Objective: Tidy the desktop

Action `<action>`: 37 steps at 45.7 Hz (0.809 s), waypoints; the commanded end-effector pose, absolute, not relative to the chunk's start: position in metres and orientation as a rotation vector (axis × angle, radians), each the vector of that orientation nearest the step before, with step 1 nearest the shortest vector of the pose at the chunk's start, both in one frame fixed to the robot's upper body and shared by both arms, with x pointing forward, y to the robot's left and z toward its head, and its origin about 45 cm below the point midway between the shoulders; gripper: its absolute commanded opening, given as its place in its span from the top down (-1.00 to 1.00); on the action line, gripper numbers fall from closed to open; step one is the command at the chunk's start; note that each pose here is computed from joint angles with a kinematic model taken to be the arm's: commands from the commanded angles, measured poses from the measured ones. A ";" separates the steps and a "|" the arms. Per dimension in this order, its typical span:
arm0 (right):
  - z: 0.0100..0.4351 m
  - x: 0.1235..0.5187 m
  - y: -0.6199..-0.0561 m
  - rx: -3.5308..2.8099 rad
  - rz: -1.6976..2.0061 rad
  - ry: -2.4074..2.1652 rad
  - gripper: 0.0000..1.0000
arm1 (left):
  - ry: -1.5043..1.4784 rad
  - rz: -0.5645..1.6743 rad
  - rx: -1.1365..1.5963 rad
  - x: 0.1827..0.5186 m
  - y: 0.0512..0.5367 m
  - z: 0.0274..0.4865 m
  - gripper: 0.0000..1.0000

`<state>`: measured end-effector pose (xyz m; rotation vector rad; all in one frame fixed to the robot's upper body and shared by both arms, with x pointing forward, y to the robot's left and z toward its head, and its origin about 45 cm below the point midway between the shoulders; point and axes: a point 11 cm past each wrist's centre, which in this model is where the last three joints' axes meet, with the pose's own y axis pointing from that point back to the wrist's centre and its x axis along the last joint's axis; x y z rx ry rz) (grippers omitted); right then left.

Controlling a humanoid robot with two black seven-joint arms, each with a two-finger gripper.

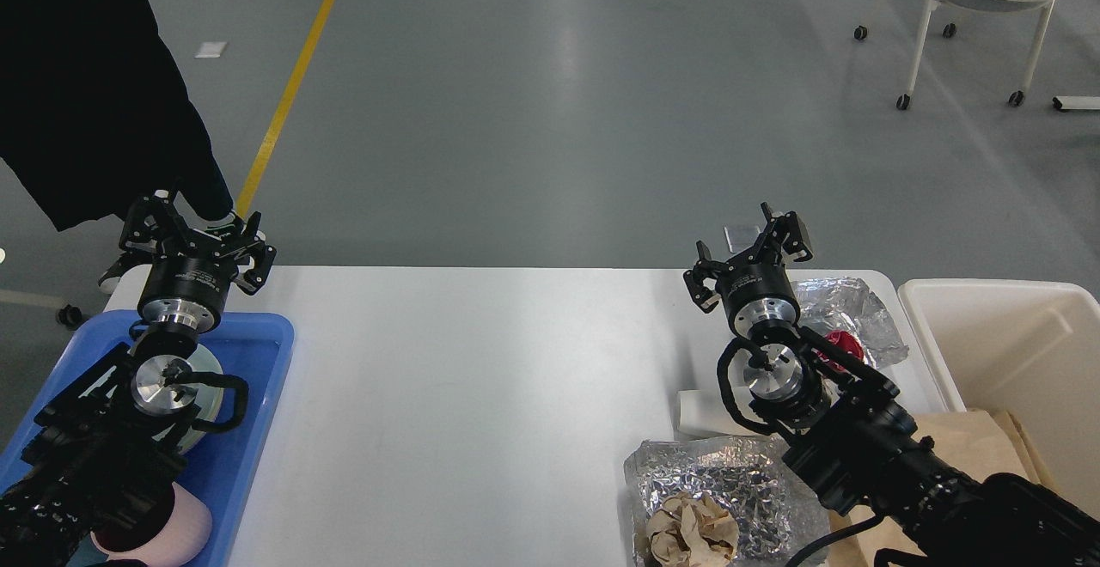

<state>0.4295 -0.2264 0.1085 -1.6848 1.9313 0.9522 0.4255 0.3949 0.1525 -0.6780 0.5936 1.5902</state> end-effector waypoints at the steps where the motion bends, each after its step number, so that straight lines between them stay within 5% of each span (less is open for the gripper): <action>1: 0.121 0.436 -0.220 -1.722 0.935 1.863 -1.00 | 0.594 1.590 -0.678 0.426 0.395 0.152 -0.94; 16: 0.175 0.451 -0.320 -1.737 0.684 1.781 -1.00 | 0.594 1.590 -0.678 0.426 0.395 0.152 -0.94; 37: 0.184 0.448 -0.359 -1.595 0.639 1.805 -1.00 | 0.594 1.590 -0.678 0.426 0.395 0.152 -0.94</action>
